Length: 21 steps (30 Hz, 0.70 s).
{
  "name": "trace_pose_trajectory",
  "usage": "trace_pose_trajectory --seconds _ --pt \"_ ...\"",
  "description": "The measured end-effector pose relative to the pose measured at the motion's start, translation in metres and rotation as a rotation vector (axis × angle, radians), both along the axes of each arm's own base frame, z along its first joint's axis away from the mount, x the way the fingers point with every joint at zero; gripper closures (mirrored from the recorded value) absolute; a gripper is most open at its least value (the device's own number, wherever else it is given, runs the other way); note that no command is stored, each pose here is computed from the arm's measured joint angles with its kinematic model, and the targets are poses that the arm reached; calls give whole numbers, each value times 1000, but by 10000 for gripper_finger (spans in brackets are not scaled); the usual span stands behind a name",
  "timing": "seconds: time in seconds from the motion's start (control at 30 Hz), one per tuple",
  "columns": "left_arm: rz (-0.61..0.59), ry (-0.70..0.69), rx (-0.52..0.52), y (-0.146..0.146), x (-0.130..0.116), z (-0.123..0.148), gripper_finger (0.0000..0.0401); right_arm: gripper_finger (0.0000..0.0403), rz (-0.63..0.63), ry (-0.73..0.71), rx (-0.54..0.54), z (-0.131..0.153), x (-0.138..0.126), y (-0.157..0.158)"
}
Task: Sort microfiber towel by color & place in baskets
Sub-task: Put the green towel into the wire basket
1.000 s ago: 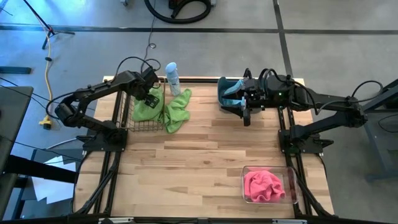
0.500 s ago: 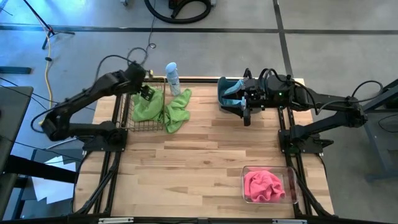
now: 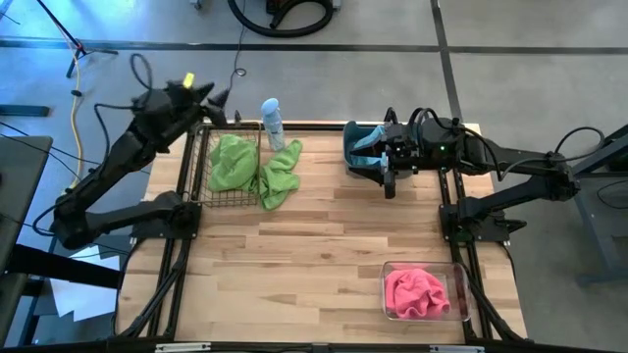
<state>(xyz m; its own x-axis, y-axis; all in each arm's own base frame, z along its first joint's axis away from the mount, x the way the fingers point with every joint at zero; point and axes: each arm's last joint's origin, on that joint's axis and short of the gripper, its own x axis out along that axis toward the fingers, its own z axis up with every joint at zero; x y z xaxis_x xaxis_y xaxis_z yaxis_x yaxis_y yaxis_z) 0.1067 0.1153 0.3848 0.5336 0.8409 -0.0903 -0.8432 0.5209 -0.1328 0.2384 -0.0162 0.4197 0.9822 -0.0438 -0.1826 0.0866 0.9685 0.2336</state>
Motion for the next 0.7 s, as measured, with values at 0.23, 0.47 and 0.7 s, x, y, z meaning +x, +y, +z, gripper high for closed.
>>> trace_pose_trajectory --seconds 0.23,0.47,0.7 --pt "-107 -105 69 0 5 11 169 183 1 0 -8 0 0 0" --pt "-403 -218 -11 -3 33 10 169 183 3 1 -19 0 0 0" --pt "-599 -308 12 -27 75 13 169 183 3 1 -19 0 0 0"
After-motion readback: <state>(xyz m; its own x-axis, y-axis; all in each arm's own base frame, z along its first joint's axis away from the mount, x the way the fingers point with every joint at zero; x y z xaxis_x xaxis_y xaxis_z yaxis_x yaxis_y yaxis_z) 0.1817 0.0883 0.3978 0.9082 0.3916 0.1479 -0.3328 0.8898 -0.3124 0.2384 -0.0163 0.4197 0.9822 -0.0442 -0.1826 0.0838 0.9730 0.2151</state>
